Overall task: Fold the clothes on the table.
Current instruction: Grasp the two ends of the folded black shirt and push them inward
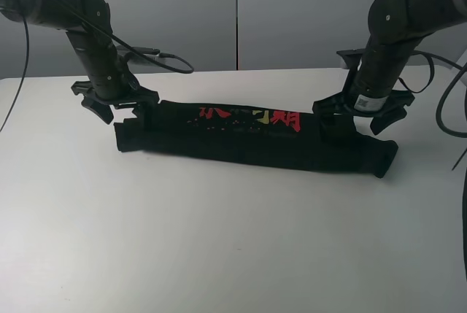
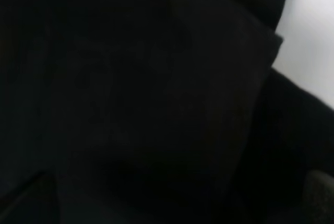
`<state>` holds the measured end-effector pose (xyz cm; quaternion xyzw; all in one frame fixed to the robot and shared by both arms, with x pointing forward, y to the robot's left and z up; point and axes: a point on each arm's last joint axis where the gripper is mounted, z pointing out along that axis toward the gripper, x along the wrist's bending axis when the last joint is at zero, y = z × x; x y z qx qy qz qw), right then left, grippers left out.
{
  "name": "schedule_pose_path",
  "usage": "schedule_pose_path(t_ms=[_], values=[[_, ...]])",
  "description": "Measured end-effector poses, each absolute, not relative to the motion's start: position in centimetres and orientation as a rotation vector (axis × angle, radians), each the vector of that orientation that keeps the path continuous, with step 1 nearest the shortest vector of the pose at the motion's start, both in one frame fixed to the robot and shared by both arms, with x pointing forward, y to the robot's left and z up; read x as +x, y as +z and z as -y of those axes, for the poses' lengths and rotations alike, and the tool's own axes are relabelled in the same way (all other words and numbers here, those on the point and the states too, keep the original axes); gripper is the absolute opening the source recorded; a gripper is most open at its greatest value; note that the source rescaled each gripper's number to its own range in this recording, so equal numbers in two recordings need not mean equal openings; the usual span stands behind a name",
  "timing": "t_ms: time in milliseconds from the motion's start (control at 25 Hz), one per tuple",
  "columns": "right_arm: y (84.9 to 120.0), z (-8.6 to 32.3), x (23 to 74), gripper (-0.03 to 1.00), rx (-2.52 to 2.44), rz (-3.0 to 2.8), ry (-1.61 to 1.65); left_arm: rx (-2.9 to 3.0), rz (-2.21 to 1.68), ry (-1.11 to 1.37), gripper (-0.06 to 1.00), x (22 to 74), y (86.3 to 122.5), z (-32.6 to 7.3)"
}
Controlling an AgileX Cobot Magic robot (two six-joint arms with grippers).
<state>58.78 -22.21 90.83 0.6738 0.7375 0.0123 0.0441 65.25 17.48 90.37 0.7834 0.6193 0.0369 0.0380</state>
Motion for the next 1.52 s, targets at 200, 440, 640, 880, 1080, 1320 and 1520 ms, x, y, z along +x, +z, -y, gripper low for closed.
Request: schedule_pose_path(t_ms=[200, 440, 640, 880, 1080, 1320, 1520], values=[[90.2, 22.4, 58.8, 1.00, 2.129, -2.245, 0.040, 2.422, -1.913, 0.088, 1.00, 65.3, 89.3, -17.5], [89.8, 23.2, 58.9, 1.00, 2.171, -2.259, 0.058, 2.442, -1.933, 0.053, 1.00, 65.2, 87.7, -17.4], [89.8, 24.0, 59.1, 1.00, 2.190, -2.241, 0.055, 2.440, -1.931, 0.056, 1.00, 65.2, 87.7, -17.4], [89.8, 24.4, 58.9, 1.00, 2.215, -2.248, 0.027, 2.439, -1.930, 0.057, 1.00, 65.3, 87.7, -17.4], [89.8, 25.7, 59.0, 1.00, 2.277, -2.204, 0.024, 2.438, -1.929, 0.059, 1.00, 65.3, 87.7, -17.4], [89.2, 26.7, 59.2, 1.00, 2.298, -2.179, 0.021, 2.440, -1.928, 0.060, 1.00, 65.3, 87.7, -17.4], [88.4, 26.7, 59.4, 1.00, 2.302, -2.181, 0.022, 2.440, -1.928, 0.060, 1.00, 65.3, 87.7, -17.4]])
